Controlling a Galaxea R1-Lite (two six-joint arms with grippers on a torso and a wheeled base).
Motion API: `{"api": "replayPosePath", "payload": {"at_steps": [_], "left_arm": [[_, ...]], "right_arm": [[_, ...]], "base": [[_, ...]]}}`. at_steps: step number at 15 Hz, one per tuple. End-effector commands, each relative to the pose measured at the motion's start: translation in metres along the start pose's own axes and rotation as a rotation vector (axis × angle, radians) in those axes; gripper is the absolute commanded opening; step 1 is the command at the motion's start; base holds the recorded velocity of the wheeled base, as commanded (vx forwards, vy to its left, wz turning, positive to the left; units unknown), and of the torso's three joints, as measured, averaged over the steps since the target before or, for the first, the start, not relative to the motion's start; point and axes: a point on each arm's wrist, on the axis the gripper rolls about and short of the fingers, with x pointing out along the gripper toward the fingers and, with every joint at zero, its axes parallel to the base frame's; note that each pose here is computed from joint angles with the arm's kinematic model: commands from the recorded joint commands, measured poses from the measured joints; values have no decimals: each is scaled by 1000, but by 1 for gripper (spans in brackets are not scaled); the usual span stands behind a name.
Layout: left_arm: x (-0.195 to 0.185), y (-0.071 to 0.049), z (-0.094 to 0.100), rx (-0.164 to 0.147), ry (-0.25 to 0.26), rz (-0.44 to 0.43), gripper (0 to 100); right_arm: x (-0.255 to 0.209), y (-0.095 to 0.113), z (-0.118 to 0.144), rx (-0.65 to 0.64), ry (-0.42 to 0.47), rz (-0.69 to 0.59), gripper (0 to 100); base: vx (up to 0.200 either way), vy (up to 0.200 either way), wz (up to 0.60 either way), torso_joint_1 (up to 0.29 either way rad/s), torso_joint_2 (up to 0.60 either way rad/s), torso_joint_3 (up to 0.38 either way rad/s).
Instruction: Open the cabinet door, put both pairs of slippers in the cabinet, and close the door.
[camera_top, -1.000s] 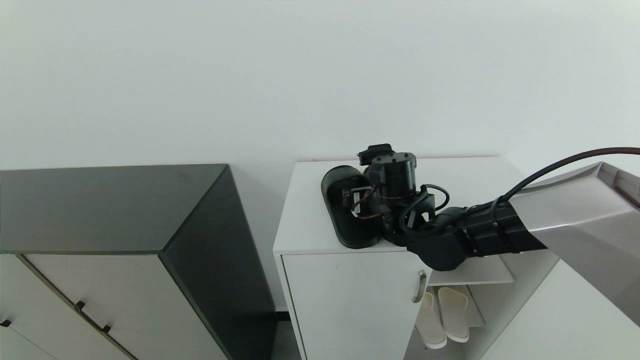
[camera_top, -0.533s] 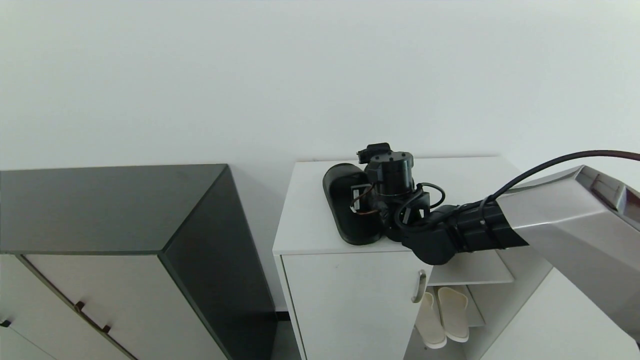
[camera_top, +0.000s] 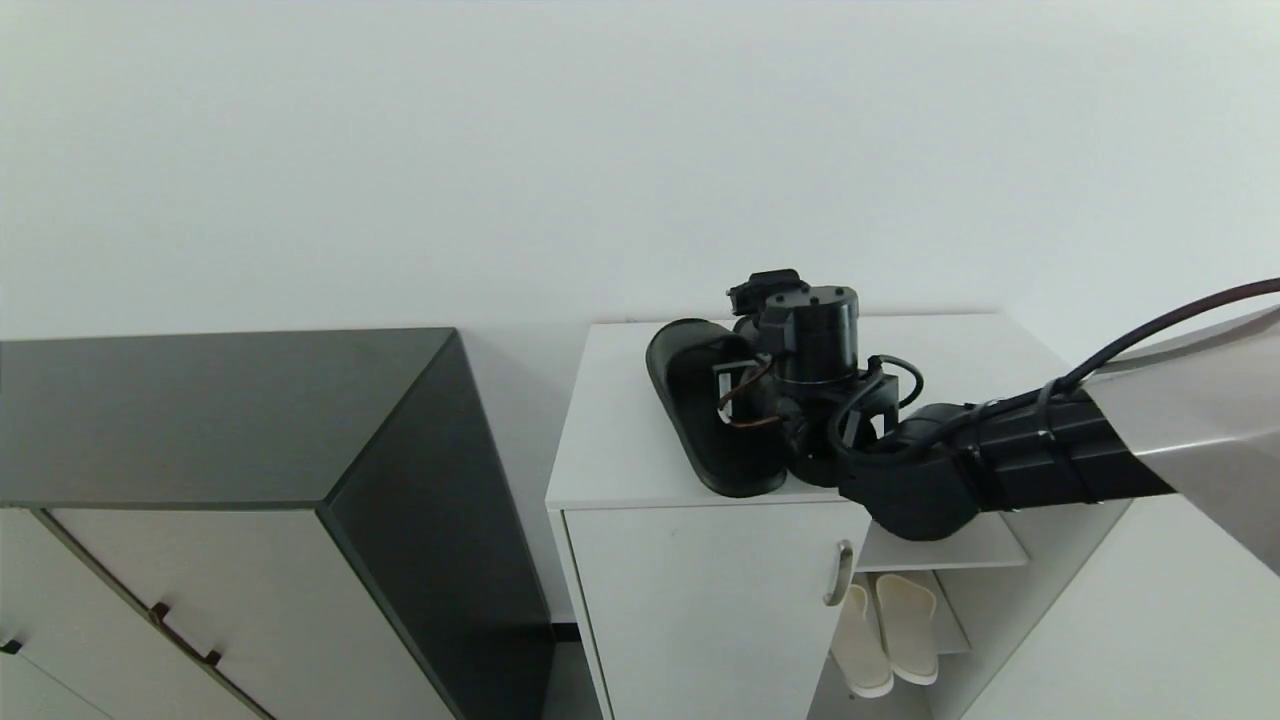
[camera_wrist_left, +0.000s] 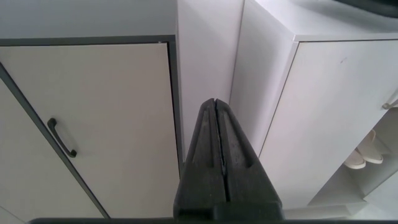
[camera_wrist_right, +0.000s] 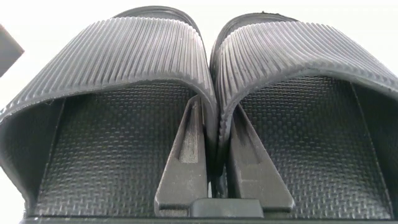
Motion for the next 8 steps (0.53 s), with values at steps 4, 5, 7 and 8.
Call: {"api": "replayPosePath", "payload": {"at_steps": [4, 5, 7, 8], "left_arm": [[0, 0, 0, -1, 0, 1, 0], [0, 0, 0, -1, 0, 1, 0], [0, 0, 0, -1, 0, 1, 0], [0, 0, 0, -1, 0, 3, 0]], "right_arm": [[-77, -10, 13, -13, 16, 107, 0], [-89, -15, 10, -21, 30, 117, 0], [-113, -27, 1, -17, 47, 161, 0], [-121, -32, -3, 9, 48, 179, 0]], "base": [[0, 0, 0, 0, 0, 0], [0, 0, 0, 0, 0, 0], [0, 0, 0, 0, 0, 0], [0, 0, 0, 0, 0, 0]]}}
